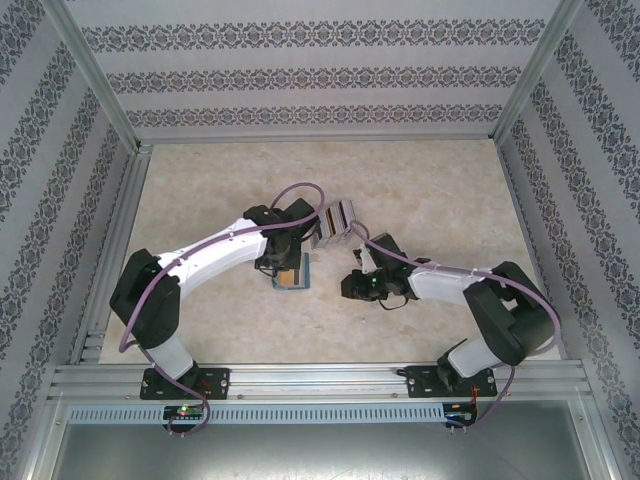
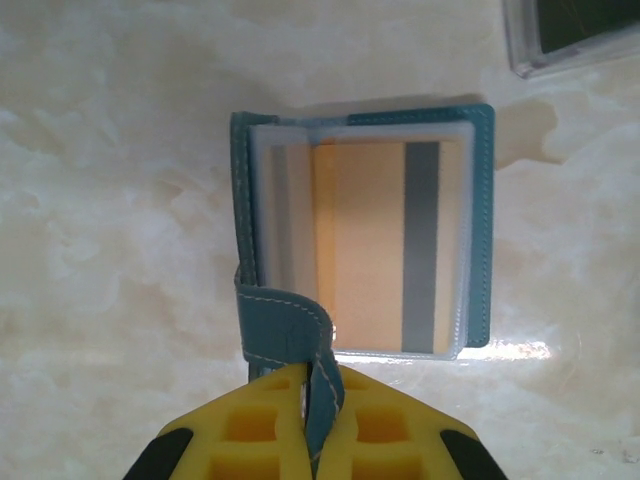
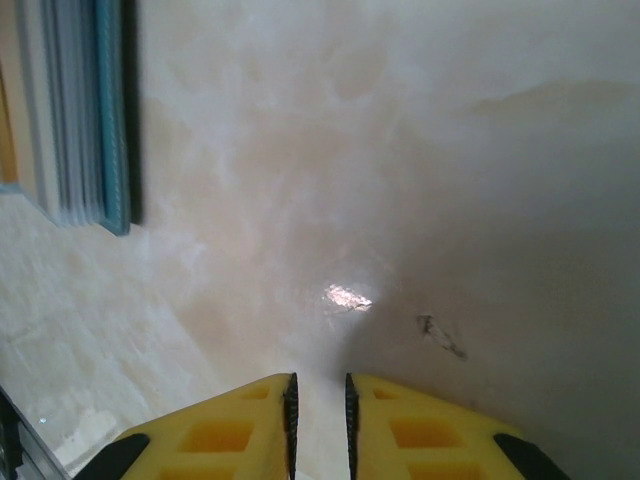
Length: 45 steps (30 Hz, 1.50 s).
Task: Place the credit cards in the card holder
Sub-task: Close the card holder at the center of the table.
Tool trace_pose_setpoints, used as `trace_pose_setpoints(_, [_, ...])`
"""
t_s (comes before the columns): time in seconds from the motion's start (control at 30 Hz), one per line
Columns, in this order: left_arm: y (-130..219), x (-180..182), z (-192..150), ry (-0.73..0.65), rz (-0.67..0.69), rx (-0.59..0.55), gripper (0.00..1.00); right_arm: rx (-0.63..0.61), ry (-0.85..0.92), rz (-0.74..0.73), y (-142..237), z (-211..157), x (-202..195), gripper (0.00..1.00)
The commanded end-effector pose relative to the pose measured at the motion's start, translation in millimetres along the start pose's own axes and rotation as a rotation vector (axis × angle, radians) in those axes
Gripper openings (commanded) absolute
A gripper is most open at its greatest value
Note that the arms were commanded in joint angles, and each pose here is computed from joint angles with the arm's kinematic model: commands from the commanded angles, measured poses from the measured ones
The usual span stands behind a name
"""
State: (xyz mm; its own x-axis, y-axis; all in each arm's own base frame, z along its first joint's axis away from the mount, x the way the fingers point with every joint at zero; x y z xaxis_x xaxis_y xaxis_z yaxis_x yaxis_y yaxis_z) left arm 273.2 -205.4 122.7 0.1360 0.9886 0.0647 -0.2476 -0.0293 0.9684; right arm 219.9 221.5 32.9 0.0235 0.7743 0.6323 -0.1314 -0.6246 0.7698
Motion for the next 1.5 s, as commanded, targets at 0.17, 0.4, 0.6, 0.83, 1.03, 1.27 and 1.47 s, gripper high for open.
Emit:
trace_pose_setpoints(0.17, [-14,-26,-12,-0.043,-0.009,0.063,0.08,0.021,0.001,0.072,-15,8,18,0.24])
trace_pose_setpoints(0.4, [-33,-60,-5,-0.050,-0.100,0.081,0.18,0.021,0.003,0.080,-16,10,21,0.24])
trace_pose_setpoints(0.6, [-34,-78,4,-0.047,-0.156,0.064,0.36,0.016,-0.007,0.068,-14,7,14,0.24])
trace_pose_setpoints(0.83, [-26,-92,14,-0.039,-0.234,0.031,0.46,0.021,-0.005,0.070,-15,7,15,0.24])
trace_pose_setpoints(1.03, [-18,-102,19,-0.038,-0.288,0.023,0.53,0.014,0.000,0.064,-11,10,15,0.24])
trace_pose_setpoints(1.27, [26,-90,27,-0.029,-0.314,-0.063,0.55,0.021,-0.003,0.061,-13,10,13,0.24])
trace_pose_setpoints(1.47, [69,-16,23,0.076,-0.216,-0.163,0.55,0.029,0.012,0.067,-14,12,20,0.25])
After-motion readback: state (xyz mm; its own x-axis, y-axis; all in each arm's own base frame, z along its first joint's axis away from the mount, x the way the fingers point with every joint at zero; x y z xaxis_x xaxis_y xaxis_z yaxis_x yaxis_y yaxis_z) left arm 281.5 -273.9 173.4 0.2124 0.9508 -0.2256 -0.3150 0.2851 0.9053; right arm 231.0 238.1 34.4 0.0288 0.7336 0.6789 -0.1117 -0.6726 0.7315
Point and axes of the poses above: each hand's point on the last joint's axis, 136 mm out from that joint toward the fingers, its own y axis back along the fingers, its own x axis along the line the jaws close on, z = x × y, the point moved 2 cm from there along y, back along the fingers, and after that the axes turned 8 degrees about -y, right-handed, at the moved point
